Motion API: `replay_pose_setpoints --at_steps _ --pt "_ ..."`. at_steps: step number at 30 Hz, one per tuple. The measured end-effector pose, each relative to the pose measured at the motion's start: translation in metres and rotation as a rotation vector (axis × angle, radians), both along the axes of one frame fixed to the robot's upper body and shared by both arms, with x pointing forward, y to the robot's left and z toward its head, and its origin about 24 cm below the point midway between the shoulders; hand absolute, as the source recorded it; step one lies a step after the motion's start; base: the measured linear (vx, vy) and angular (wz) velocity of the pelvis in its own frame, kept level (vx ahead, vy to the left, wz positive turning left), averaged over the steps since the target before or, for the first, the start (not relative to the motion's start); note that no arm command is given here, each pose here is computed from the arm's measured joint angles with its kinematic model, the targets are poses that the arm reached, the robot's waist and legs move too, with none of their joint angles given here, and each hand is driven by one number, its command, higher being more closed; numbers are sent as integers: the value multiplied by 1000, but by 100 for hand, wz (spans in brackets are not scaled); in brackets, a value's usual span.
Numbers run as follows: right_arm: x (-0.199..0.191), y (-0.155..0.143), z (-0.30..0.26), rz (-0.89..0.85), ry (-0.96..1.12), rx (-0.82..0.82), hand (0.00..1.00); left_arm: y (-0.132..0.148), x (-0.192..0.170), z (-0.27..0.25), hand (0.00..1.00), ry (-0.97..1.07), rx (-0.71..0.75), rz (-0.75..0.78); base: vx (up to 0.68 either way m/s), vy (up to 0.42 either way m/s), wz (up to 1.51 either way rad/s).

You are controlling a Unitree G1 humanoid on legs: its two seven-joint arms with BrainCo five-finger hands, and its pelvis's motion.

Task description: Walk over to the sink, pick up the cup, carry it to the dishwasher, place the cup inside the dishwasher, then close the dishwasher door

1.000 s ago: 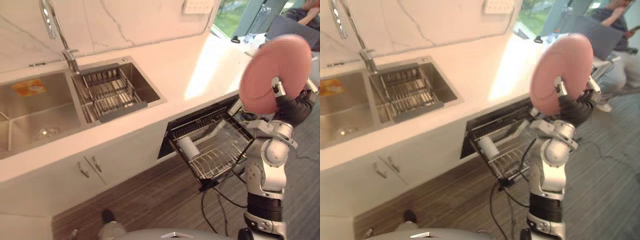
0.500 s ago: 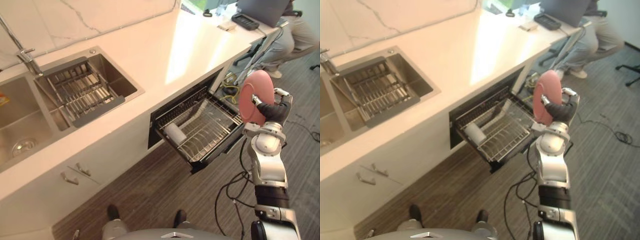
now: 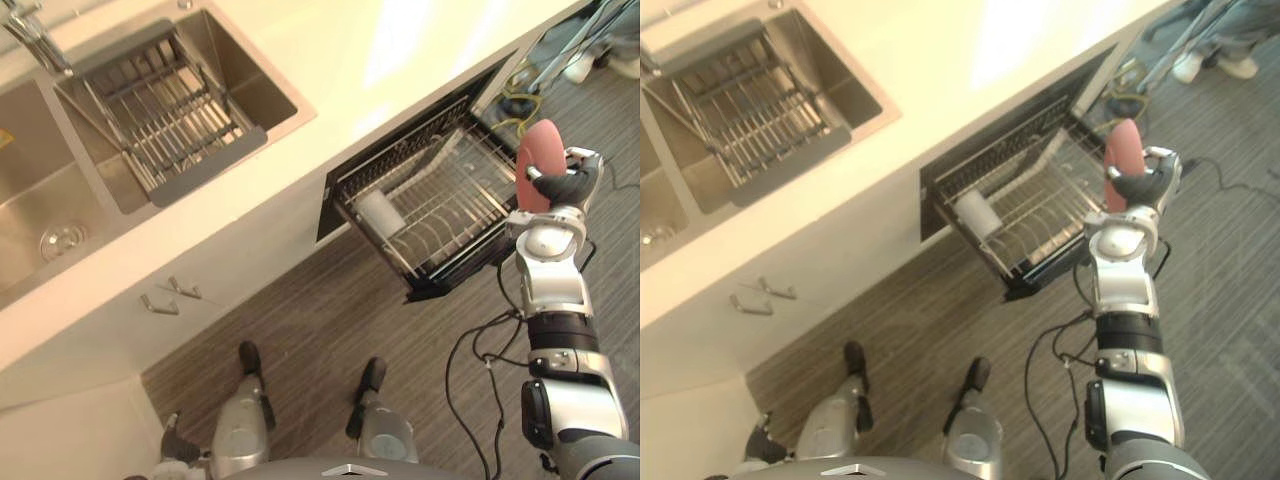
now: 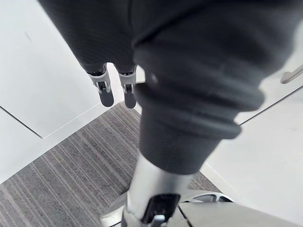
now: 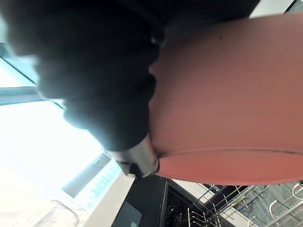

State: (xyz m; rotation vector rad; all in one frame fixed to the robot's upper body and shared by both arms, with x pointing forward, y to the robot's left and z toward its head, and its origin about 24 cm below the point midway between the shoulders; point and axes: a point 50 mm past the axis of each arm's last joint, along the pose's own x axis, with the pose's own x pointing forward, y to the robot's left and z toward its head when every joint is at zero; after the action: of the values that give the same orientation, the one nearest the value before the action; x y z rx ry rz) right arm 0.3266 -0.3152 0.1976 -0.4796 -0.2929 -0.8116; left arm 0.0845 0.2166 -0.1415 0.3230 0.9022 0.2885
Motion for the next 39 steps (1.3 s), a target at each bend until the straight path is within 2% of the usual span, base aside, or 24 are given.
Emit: replay_pose_setpoints --at_steps 12,13,18,21,37,38,39 --pt "26 -12 43 -10 69 -105 100 -19 28 7 0 -73 -29 -124 -32 31 4" --pt "28 -14 65 -10 82 -191 100 -29 34 7 0 -81 -48 -171 -49 75 10" --pt "32 -17 66 -42 137 -249 100 -34 38 8 0 -83 -46 -223 -12 25 4" --pt "27 -24 97 -123 140 -399 100 -44 42 8 0 -91 -67 -265 -68 37 7" --pt "10 -51 128 -377 310 -738 100 -62 37 4 0 -81 -105 -382 -12 22 3" --pt "11 -51 128 -384 323 -754 0 -64 36 4 0 -78 -111 -388 7 8 5" --pt "11 -53 125 -392 346 -765 0 -65 37 4 0 -79 -113 -391 14 7 5"
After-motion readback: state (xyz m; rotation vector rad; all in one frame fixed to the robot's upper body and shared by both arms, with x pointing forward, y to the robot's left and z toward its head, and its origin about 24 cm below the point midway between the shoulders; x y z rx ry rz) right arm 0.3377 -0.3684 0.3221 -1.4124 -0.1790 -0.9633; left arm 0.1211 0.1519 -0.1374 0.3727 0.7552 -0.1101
